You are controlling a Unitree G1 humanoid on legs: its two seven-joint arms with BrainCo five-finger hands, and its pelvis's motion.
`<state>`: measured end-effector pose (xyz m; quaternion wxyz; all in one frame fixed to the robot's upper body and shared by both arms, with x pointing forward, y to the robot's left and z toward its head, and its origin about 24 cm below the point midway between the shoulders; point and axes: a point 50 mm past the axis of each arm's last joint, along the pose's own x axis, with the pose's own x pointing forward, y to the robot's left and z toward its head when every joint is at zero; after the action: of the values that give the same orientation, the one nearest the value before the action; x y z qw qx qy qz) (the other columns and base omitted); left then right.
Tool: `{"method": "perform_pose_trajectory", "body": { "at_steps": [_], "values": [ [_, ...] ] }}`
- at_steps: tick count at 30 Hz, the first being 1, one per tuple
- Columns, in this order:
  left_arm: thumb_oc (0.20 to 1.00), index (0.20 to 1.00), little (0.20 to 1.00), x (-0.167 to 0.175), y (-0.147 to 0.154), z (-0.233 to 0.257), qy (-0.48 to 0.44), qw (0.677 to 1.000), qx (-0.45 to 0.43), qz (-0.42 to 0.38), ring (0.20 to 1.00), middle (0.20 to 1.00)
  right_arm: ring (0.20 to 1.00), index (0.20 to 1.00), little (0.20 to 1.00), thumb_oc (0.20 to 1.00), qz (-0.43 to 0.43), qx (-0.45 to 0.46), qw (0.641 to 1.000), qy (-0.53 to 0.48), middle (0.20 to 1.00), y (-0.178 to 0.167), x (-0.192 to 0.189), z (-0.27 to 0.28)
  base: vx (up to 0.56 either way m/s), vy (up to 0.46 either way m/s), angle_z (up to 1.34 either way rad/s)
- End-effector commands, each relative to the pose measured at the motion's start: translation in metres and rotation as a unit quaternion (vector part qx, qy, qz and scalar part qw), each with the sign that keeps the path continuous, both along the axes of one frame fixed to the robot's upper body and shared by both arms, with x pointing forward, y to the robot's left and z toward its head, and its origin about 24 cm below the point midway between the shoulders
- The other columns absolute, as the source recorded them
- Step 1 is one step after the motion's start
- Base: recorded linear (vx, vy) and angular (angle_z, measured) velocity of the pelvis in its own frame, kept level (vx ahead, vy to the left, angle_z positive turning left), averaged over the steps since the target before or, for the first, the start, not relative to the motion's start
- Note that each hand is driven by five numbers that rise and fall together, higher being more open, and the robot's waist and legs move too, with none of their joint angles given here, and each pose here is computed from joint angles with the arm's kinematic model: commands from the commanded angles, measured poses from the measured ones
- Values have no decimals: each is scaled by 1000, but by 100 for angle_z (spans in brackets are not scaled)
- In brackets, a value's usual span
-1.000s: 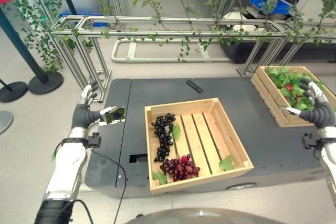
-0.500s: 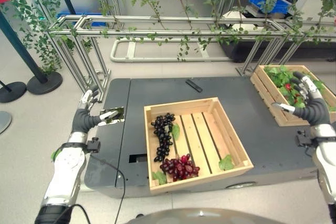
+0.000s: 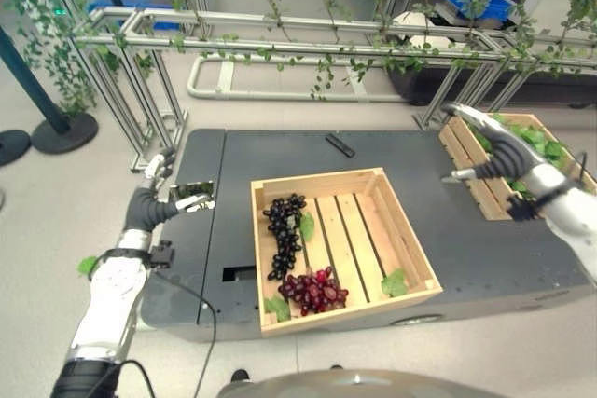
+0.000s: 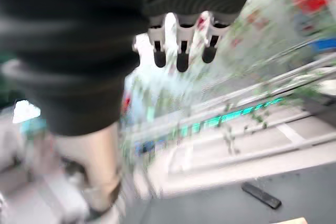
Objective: Pick up the fruits from the basket on one side to the basket on the other side
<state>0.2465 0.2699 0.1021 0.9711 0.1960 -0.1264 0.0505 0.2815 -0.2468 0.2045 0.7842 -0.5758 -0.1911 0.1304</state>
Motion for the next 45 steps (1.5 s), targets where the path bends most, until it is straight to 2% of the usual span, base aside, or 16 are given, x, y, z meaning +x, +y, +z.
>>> {"method": "perform_pose_trajectory", "body": {
  "at_steps": [1, 11, 16, 21, 29, 30, 31, 33, 39, 45],
  "values": [
    [1000, 1000, 1000, 11, -1, 53, -112, 993, 23, -15, 1000, 1000, 1000, 1000, 1000, 1000, 17, -39, 997, -66, 1000, 13, 11, 35, -119, -57, 39],
    [1000, 1000, 1000, 18, -1, 81, -173, 985, 12, -3, 1000, 1000, 1000, 1000, 1000, 1000, 56, -86, 995, -17, 1000, 36, 19, 24, -52, -41, 28],
    [1000, 1000, 1000, 21, -1, 97, -199, 980, 11, 0, 1000, 1000, 1000, 1000, 1000, 1000, 50, -103, 993, -32, 1000, 39, 25, 25, -68, -13, 7],
    [1000, 1000, 1000, 24, -3, 108, -227, 974, 0, 3, 1000, 1000, 1000, 1000, 1000, 1000, 33, -160, 984, -69, 1000, 41, 33, 26, -42, 9, 7],
    [1000, 1000, 1000, 29, -12, 117, -249, 967, -53, -16, 1000, 1000, 1000, 1000, 1000, 1000, -17, -290, 948, -129, 1000, 33, 47, 32, -43, 6, 3],
    [1000, 1000, 1000, 32, -16, 118, -250, 966, -63, -25, 1000, 1000, 1000, 1000, 1000, 1000, -23, -370, 918, -138, 1000, 31, 51, 33, -20, 18, 10],
    [1000, 1000, 1000, 32, -16, 118, -250, 966, -65, -24, 1000, 1000, 1000, 1000, 1000, 1000, -22, -372, 917, -139, 1000, 32, 52, 33, -49, 24, 8],
    [1000, 1000, 1000, 34, -20, 119, -249, 966, -66, -32, 1000, 1000, 1000, 1000, 1000, 1000, -32, -434, 890, -139, 1000, 28, 58, 31, -49, -2, 10],
    [1000, 1000, 1000, 36, -27, 124, -255, 962, -83, -46, 1000, 1000, 1000, 1000, 1000, 1000, -33, -490, 861, -134, 1000, 27, 66, 22, -35, -26, 14],
    [1000, 1000, 1000, 36, -33, 119, -248, 962, -98, -59, 1000, 1000, 1000, 1000, 1000, 1000, -28, -496, 859, -124, 1000, 28, 69, 16, -22, -51, 19]
  ]
}}
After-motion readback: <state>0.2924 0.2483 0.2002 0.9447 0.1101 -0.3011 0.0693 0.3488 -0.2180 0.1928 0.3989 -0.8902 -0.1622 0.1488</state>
